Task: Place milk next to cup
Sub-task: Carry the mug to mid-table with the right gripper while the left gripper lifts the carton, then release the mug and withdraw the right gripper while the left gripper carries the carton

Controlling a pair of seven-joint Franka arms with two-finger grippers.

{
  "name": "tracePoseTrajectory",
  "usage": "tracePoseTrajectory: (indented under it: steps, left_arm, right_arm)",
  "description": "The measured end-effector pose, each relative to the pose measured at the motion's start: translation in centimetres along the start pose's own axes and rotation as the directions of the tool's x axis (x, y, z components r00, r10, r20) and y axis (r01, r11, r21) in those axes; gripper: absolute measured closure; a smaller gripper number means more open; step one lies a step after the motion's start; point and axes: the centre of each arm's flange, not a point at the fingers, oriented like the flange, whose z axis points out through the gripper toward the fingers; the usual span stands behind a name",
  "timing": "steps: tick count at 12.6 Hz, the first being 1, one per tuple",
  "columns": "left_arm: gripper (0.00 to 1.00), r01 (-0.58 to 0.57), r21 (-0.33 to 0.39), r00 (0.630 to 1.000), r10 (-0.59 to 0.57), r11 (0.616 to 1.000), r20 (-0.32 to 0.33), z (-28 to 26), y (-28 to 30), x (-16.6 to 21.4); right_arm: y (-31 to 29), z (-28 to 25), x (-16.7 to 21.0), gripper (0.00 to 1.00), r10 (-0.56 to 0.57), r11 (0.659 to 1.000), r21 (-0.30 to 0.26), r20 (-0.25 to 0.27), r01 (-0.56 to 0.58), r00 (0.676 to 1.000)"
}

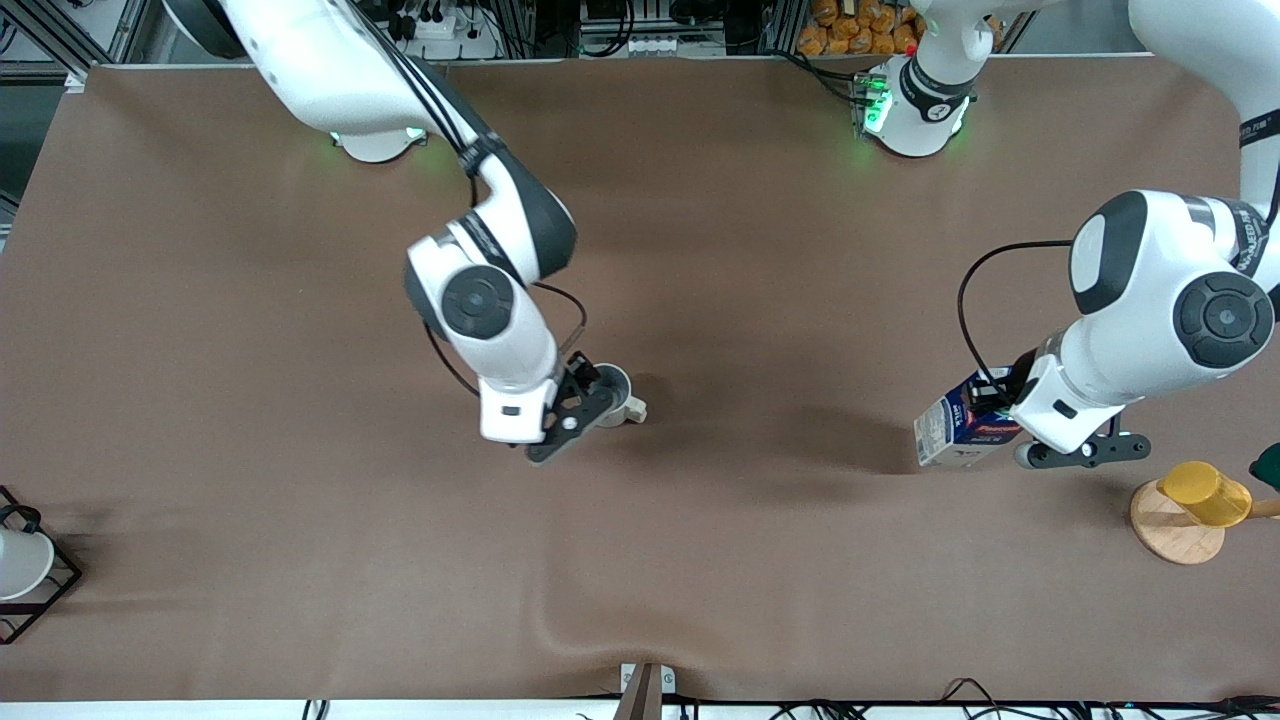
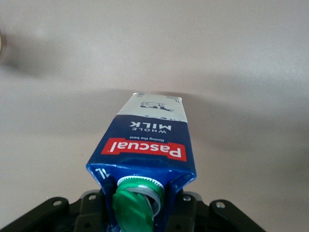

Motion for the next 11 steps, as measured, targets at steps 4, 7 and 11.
tracePoseTrajectory:
  steps: [4, 7, 11]
  left_arm:
    - [0.52, -0.014, 0.006, 0.999, 0.014, 1.0, 0.039, -1.7, 3.0, -2.3]
    - [0.52, -0.001, 0.024, 0.998, -0.001, 1.0, 0.057, -2.3, 8.7, -4.9]
    - [0.52, 0.013, 0.009, 0.998, -0.013, 1.0, 0.06, -2.7, 16.6, -9.1]
  right_arm:
    - [8.7, -6.7, -2.9, 0.0, 0.152, 0.988, -0.025, 0.018, -0.152, 0.988]
    - [16.4, -10.0, -7.0, 0.0, 0.301, 0.954, -0.041, 0.085, -0.298, 0.95]
    - [24.2, -15.7, -13.5, 0.0, 0.459, 0.888, -0.065, 0.133, -0.455, 0.878]
